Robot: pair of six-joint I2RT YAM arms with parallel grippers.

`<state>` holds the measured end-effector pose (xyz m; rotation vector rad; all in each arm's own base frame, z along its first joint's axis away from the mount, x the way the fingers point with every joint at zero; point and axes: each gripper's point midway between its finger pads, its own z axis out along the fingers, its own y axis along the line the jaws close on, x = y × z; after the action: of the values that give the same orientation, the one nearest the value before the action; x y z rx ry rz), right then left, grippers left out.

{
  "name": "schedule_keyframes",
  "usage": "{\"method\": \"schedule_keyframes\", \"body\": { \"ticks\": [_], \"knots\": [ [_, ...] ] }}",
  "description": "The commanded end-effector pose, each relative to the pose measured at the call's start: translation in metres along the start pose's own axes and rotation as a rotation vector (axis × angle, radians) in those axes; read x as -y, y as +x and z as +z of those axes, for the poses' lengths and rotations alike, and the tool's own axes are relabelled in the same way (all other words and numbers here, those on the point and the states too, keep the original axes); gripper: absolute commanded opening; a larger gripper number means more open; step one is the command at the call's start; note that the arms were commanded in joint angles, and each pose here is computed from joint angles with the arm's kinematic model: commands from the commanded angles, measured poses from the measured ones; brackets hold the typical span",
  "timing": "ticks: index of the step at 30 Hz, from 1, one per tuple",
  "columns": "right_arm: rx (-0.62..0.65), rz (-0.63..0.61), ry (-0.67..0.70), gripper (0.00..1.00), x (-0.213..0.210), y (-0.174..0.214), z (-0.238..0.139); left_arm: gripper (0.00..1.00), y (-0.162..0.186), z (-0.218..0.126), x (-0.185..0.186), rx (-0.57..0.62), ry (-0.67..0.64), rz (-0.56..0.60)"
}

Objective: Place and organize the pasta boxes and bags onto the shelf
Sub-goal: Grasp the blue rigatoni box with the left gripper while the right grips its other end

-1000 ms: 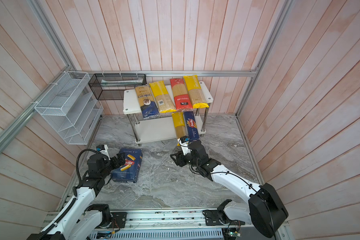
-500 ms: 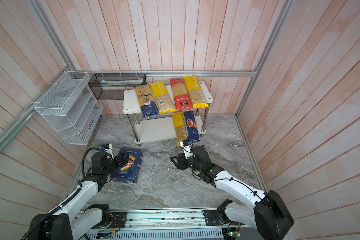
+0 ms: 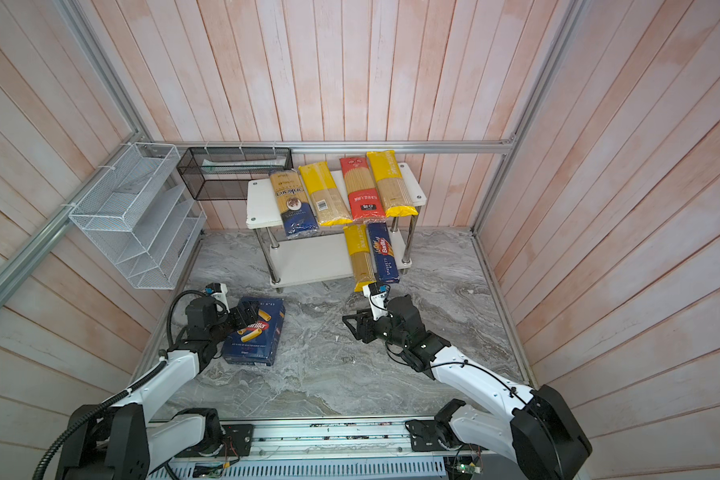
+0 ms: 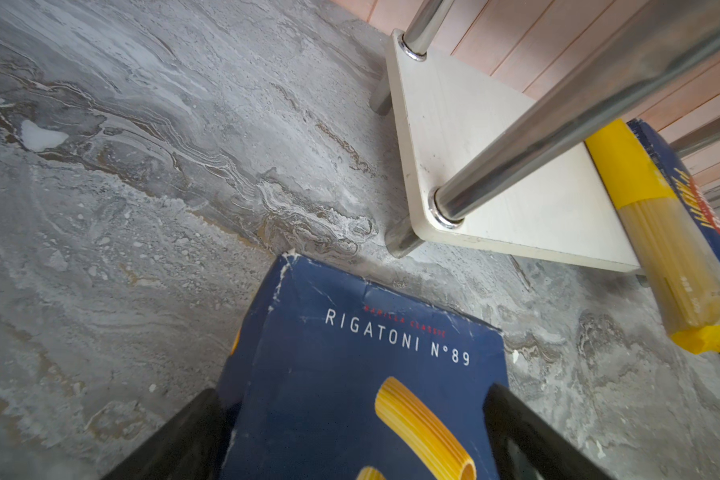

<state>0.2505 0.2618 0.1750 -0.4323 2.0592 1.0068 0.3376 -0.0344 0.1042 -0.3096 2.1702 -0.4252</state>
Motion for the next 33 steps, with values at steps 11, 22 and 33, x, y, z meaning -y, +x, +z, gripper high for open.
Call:
{"method": "schedule_keyframes", "body": {
  "ticks": [11,22,33],
  "knots": [
    [0.024,0.006,0.035,0.61,0.007,-0.001,-0.002,1.0,-0.003,0.004,0.013,-0.035,0.059,0.0],
    [0.012,0.013,0.016,0.62,0.004,-0.004,0.006,1.0,0.012,0.012,0.064,-0.083,0.291,0.073],
    [-0.028,0.023,0.045,0.63,0.011,0.003,0.011,1.0,0.05,0.021,0.147,-0.191,0.47,0.17]
  ]
}}
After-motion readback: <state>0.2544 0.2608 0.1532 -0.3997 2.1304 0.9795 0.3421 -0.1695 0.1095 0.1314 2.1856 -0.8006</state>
